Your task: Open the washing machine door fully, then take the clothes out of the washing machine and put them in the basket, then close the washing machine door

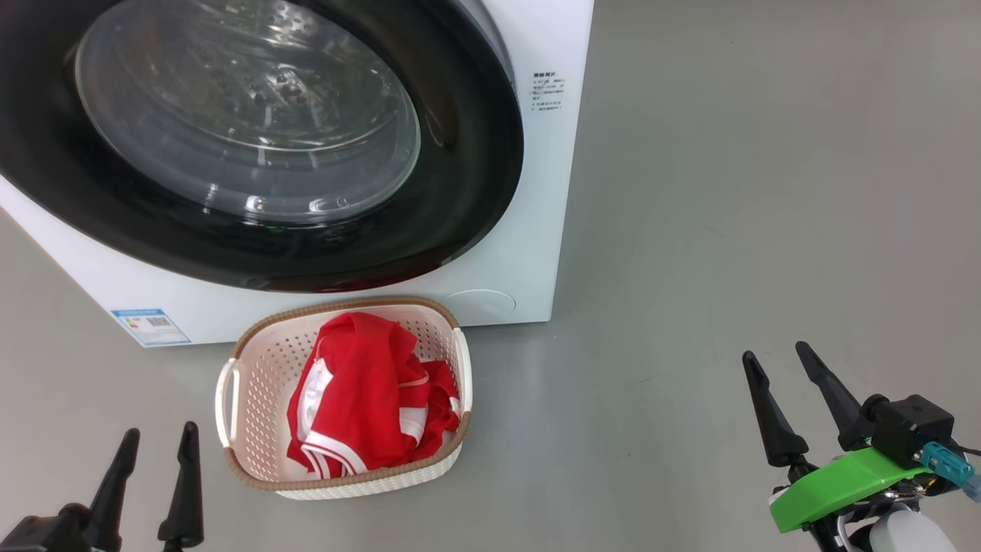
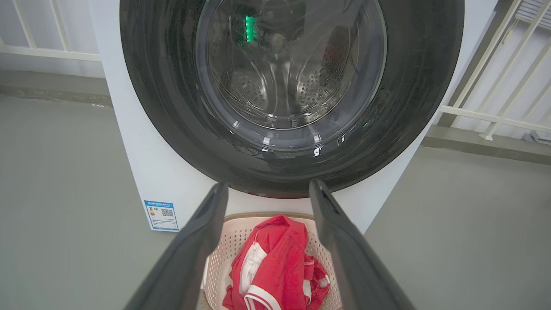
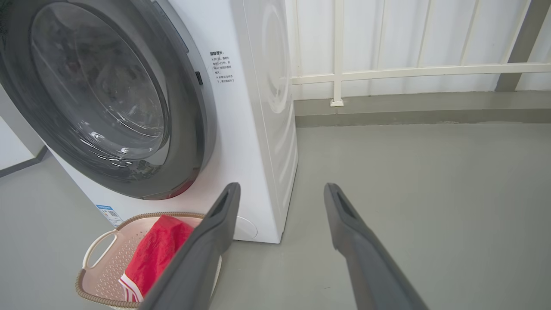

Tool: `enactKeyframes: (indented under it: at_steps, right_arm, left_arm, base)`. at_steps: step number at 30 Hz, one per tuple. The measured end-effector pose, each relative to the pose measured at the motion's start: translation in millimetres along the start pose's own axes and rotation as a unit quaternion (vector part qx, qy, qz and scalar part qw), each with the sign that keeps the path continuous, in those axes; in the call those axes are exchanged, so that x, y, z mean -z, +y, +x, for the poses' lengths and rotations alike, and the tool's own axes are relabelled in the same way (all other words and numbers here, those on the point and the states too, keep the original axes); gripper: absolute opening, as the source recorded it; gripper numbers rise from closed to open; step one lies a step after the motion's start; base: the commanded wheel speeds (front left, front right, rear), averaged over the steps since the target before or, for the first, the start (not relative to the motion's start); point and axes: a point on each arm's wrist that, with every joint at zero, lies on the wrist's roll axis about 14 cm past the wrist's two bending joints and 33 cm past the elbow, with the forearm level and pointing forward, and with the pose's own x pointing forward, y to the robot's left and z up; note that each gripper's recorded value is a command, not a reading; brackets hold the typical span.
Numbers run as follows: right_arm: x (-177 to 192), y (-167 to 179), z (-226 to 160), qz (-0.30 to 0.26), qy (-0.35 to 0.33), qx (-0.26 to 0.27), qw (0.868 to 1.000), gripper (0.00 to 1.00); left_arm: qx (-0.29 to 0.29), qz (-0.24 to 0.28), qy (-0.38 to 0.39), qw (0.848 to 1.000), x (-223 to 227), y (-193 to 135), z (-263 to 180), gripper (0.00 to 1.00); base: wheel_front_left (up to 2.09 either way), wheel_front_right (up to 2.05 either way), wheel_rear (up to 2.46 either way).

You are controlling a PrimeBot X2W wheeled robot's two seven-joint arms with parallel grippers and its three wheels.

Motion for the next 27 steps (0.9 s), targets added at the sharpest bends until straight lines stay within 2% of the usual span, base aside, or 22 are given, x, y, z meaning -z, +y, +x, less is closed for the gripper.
enactKeyframes:
  at_steps: [3,4,11,27]
  right_arm:
    - [-0.3,0.1,0.0,0.000,0.000,0.000,1.000,1.00]
    - [0.7,0.0,-0.3,0.000,0.001,0.000,1.000,0.00]
    - [33.7,3.4,-13.0,0.023,0.049,0.013,0.998,0.00]
    - [30.9,-0.4,-12.9,0.109,0.047,0.037,0.992,0.00]
  left_arm:
    - [0.000,0.000,-0.001,1.000,-0.7,-0.3,-0.1,1.00]
    - [0.000,-0.001,0.000,1.000,0.3,-0.6,-0.2,0.00]
    - [-0.008,-0.035,0.043,0.998,33.1,-12.6,-10.2,0.00]
    - [-0.032,-0.112,0.044,0.992,30.9,-6.2,-11.6,0.00]
  base:
    - [0.00,0.00,0.00]
    - [0.00,0.00,0.00]
    - [0.00,0.00,0.00]
    - [0.00,0.00,0.00]
